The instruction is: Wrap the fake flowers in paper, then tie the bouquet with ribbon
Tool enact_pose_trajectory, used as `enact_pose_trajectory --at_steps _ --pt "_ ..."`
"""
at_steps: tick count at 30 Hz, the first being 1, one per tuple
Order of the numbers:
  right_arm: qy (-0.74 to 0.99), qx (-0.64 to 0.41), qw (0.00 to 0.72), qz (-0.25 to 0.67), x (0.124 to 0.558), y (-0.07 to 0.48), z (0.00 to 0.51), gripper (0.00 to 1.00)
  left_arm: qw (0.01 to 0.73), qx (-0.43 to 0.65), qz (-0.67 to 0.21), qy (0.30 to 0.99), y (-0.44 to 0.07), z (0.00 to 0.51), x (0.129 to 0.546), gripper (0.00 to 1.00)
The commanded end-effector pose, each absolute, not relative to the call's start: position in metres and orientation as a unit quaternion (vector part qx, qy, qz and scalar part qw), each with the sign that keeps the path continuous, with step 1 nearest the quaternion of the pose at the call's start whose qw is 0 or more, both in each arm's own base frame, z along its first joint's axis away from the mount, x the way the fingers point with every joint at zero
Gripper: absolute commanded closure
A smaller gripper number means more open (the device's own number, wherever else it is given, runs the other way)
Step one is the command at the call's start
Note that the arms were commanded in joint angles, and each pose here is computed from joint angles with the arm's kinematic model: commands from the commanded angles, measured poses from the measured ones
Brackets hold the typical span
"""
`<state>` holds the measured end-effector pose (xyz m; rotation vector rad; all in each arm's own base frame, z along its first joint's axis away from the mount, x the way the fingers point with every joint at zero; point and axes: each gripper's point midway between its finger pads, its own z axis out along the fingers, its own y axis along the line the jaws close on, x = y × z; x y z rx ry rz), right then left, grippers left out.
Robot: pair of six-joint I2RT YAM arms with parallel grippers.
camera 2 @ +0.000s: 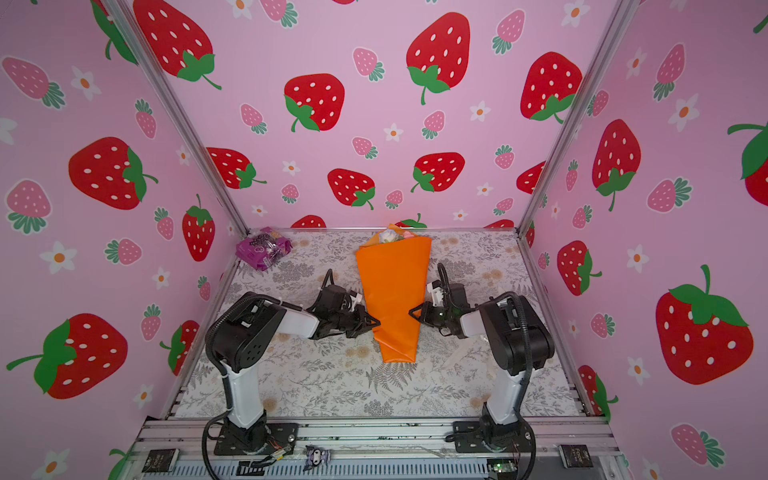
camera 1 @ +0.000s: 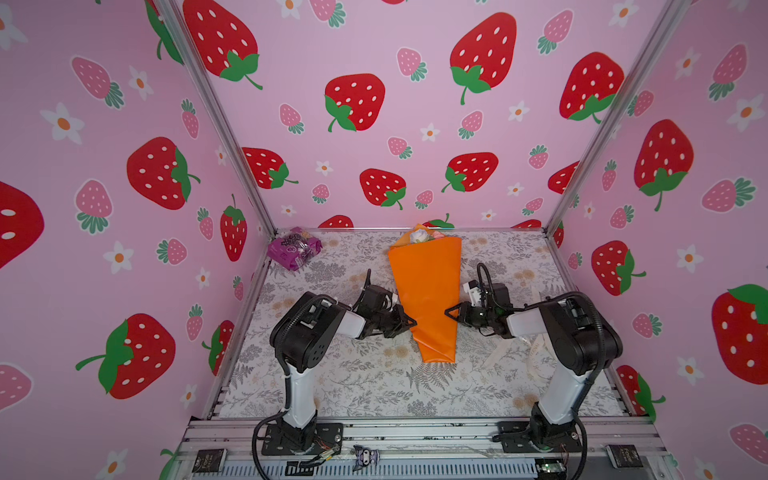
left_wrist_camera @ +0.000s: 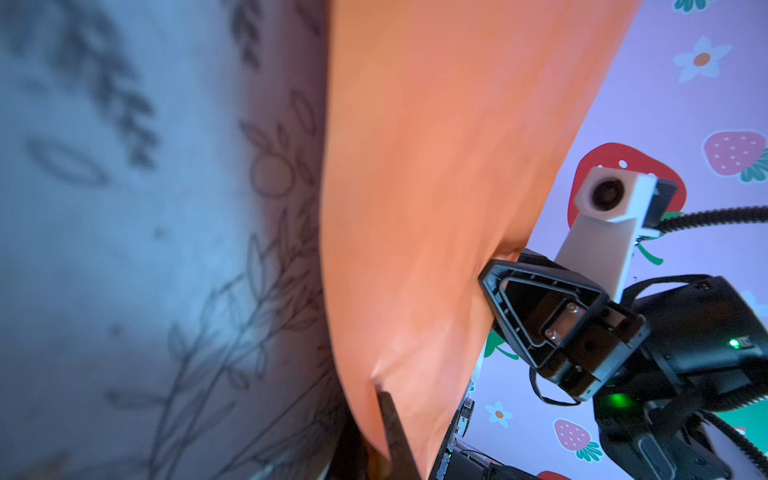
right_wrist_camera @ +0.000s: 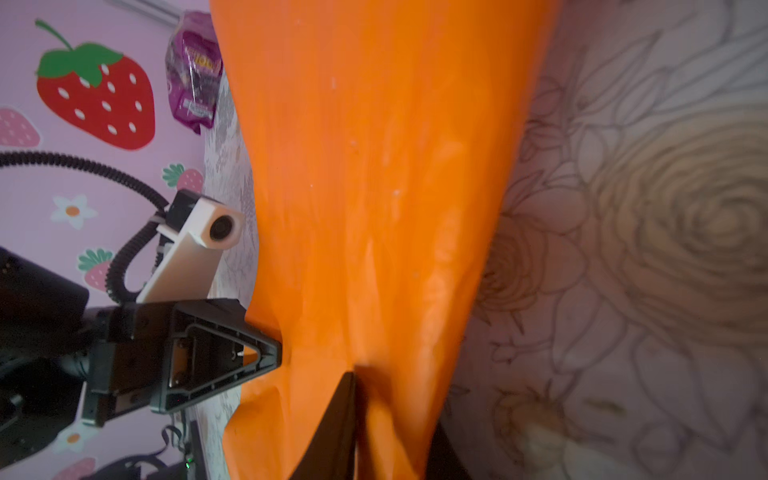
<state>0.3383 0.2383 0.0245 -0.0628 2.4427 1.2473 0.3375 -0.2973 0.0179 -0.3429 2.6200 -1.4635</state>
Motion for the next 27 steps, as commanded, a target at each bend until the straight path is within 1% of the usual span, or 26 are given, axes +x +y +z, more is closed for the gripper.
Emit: enact_pose_trajectory --at_steps 1,6,12,20,27 --pt "0.875 -0.020 0.194 0.443 0.349 0.238 0.015 0.83 0.049 -0.148 -0.454 0.877 -0.286 -0.004 0.350 0.91" --pt "0.876 -0.012 0.192 0.443 0.374 0.239 0.003 0.86 0.056 -0.158 -0.457 0.874 -0.282 -0.005 0.376 0.91" --pt "0.880 -0.001 0.194 0.433 0.401 0.235 -0.006 0.87 0.056 -0.162 -0.459 0.872 -0.284 -0.010 0.398 0.91" --pt "0.885 0.003 0.186 0.427 0.415 0.236 -0.017 0.87 0.055 -0.165 -0.462 0.870 -0.288 -0.012 0.414 0.91" --pt "0.880 0.005 0.189 0.436 0.431 0.243 -0.011 0.87 0.064 -0.173 -0.461 0.868 -0.286 -0.010 0.431 0.92"
